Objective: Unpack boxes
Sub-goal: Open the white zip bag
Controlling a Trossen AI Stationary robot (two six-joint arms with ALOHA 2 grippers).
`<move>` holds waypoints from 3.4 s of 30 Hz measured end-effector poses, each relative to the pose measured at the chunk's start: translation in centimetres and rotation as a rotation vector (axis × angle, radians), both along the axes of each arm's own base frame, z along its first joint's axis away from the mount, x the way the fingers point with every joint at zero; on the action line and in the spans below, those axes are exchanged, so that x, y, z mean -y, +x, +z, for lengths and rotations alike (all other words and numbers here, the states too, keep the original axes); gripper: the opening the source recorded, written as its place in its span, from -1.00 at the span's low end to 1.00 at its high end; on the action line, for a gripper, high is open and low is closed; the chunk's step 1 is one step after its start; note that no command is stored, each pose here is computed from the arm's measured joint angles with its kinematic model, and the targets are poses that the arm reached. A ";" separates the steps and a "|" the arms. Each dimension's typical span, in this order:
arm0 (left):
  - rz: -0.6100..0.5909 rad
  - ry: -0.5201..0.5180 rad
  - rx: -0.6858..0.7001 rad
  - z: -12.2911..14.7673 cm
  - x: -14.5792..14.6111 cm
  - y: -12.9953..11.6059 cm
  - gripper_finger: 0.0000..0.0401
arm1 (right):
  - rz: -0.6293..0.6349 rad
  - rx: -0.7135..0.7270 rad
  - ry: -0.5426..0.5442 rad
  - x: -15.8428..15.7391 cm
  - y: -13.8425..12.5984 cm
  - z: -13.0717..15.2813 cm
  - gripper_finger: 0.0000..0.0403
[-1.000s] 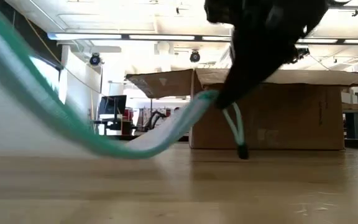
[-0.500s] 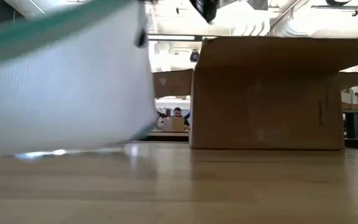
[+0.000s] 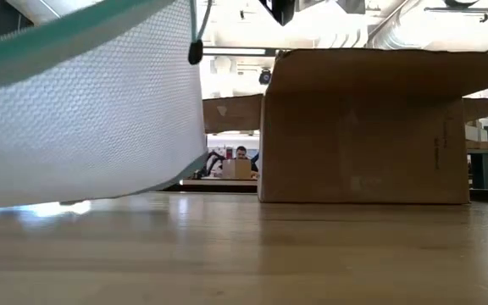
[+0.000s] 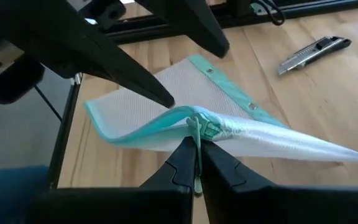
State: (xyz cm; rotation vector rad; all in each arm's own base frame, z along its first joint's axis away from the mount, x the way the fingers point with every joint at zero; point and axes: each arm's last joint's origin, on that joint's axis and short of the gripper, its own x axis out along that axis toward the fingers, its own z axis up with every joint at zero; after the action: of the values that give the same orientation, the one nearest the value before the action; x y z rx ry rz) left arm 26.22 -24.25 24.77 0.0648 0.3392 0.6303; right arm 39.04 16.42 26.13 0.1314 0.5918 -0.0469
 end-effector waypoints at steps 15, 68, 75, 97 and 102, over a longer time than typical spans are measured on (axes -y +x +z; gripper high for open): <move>0.075 -0.145 -0.011 -4.0 0.4 1.9 -0.30 | -0.001 -0.024 -0.020 -0.3 -0.3 -0.2 -1.00; 0.165 -0.376 -0.400 -11.5 -0.4 -5.2 -0.72 | -0.031 -0.287 -0.078 -2.0 -3.5 -2.2 -1.00; 0.065 -0.418 -0.331 -14.3 -1.6 -4.1 -0.49 | -0.010 -0.289 -0.067 -2.1 -3.5 -2.2 -1.00; 0.319 -0.310 -0.298 0.8 -0.7 -3.3 -1.00 | 0.153 -0.343 -0.265 -1.4 -4.1 -0.2 -0.46; 0.322 -0.324 -0.130 1.3 -0.6 -2.7 -1.00 | 0.267 -0.344 -0.349 -1.1 -6.6 4.1 -0.02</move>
State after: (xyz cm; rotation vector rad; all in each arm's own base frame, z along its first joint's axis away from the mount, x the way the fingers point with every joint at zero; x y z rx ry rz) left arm 23.49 -23.65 26.03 -0.2652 0.5802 0.8842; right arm 32.41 17.52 30.26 -0.3012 0.9306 0.0879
